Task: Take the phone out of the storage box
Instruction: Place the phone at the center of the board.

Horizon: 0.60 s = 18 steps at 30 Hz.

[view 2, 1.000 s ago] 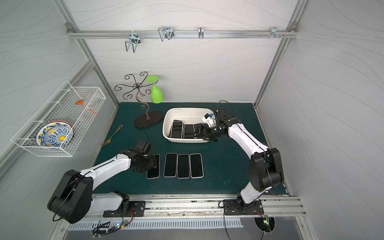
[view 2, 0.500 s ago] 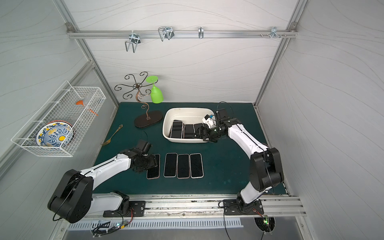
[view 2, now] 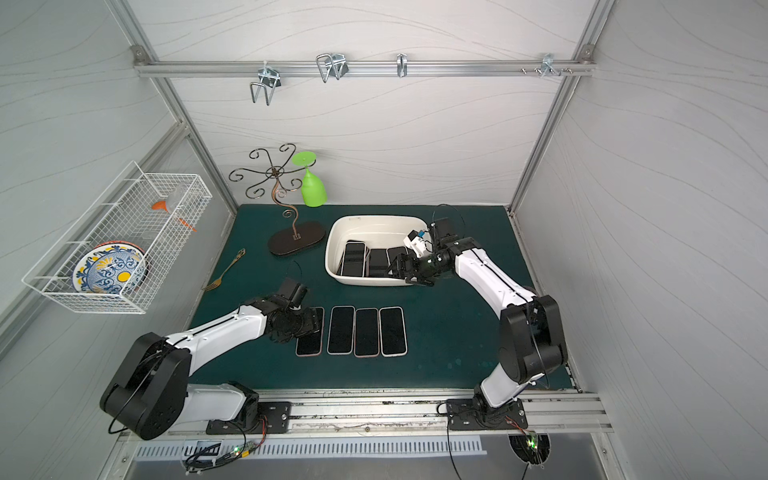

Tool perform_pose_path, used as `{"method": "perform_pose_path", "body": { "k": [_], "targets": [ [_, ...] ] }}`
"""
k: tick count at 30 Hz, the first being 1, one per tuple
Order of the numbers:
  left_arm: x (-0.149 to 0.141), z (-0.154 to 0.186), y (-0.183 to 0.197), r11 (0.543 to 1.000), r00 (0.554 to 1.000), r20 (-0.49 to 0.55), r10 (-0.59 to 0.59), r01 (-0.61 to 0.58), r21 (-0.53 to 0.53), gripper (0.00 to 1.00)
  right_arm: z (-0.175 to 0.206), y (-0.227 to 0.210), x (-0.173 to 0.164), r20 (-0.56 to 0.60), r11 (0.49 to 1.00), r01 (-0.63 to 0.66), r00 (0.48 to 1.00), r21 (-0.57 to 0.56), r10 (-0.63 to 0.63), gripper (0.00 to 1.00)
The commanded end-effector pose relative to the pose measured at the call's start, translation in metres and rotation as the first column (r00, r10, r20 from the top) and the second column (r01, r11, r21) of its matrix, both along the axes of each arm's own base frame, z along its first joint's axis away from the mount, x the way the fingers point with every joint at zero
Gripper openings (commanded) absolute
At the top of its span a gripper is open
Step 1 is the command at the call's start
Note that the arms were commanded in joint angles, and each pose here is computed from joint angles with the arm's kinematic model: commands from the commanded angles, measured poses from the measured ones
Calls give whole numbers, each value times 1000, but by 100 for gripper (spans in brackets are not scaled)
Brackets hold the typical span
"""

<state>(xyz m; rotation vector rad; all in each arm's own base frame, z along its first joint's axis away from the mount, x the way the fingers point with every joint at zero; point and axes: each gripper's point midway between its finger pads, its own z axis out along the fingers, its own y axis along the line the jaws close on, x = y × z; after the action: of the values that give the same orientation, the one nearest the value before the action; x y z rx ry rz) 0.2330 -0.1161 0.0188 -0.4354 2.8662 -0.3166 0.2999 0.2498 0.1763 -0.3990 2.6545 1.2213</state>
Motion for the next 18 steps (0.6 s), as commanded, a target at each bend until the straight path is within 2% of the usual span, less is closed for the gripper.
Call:
{"method": "perform_pose_path", "body": {
  "k": [1,8,12,15,17,18],
  "targets": [
    [10,-5,-38,986,996,38,-80,84,-141,74,2,2,-1,11,1000,-10,1000,-2,10,99],
    [3,-7,-39,986,997,27,-76,79,-147,73,3,4,2,19,1000,-11,1000,-11,11,99],
    [-4,-8,-23,995,999,7,-40,40,-88,74,7,4,13,37,999,-8,999,-38,9,98],
    [-1,1,-10,999,1000,22,5,-4,-49,75,9,2,29,77,993,17,997,-119,-8,99],
    [4,16,-7,998,998,51,29,-26,-50,77,2,0,41,97,973,25,995,-229,-3,99],
    [7,23,-7,998,997,68,30,-27,-53,90,-2,-1,47,108,960,24,994,-279,7,99]
  ]
}}
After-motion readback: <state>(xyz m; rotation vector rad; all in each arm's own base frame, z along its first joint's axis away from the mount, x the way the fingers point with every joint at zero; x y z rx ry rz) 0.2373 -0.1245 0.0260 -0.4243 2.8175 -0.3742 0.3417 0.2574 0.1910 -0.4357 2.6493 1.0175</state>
